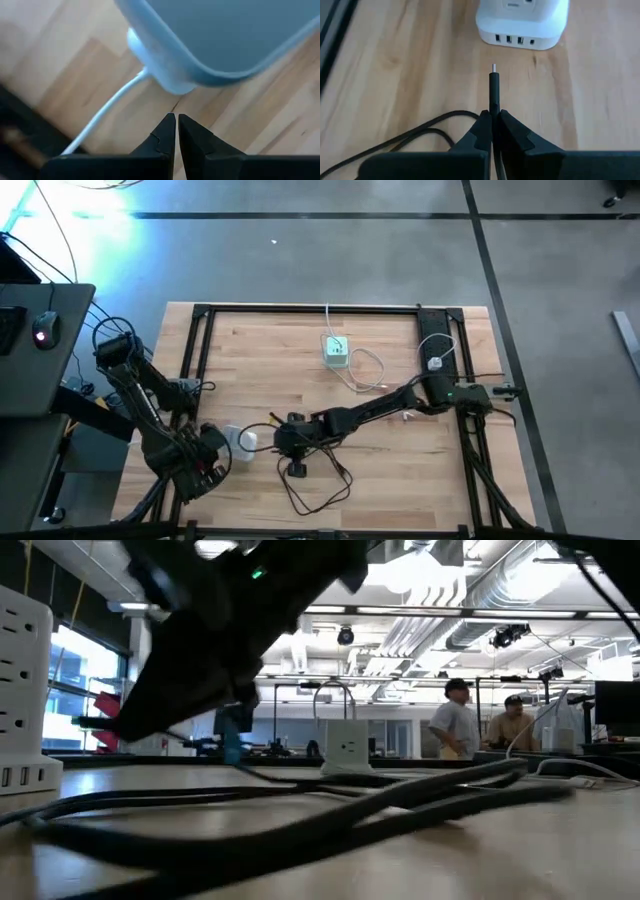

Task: Insert USB
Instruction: Insert the black charger cable into the bottom white outlet extension

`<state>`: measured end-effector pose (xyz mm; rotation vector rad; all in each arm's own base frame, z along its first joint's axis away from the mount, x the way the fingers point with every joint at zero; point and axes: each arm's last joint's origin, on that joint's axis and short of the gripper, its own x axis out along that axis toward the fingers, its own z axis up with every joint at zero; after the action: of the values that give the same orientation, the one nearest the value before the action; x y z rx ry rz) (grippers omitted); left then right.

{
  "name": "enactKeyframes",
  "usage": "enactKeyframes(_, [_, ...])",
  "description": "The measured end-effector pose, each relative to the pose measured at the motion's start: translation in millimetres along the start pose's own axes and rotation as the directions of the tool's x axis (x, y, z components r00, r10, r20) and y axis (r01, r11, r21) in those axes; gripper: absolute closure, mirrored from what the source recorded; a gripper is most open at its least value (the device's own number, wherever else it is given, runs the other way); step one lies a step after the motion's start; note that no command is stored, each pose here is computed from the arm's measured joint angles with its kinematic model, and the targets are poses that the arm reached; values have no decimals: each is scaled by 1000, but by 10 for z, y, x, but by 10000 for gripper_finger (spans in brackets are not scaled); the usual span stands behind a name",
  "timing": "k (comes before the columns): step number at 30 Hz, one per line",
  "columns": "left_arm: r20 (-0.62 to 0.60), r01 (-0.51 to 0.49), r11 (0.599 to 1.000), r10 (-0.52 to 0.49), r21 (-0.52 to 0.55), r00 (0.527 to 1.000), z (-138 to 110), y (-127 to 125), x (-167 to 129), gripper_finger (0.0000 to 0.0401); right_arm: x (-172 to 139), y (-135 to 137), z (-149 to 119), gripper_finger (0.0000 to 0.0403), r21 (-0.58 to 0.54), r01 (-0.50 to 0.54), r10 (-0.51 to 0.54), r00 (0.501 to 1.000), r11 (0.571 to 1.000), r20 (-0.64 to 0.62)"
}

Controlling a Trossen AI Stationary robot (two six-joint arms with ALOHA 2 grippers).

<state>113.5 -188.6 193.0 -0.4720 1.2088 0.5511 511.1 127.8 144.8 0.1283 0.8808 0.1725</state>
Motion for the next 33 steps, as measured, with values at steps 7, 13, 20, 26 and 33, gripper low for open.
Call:
enactKeyframes(7, [57,50,998,-49,-26,997,-108,90,203,401,276,-206,82,403,41,-6,7,999,999,-39])
enactKeyframes(13, [69,7,1000,-7,-11,998,-168,148,202,401,323,-404,121,403,72,20,-17,999,997,-44])
enactKeyframes(20, [73,-80,997,81,-11,994,-223,181,258,401,338,-405,119,403,61,-1,3,999,998,-41])
enactKeyframes(26, [-5,-131,991,131,-6,991,-233,142,159,401,343,-345,109,403,37,-9,11,999,999,-43])
enactKeyframes(33, [-17,-273,962,272,-11,962,-173,174,-69,401,344,-336,107,403,27,-18,19,999,999,-45])
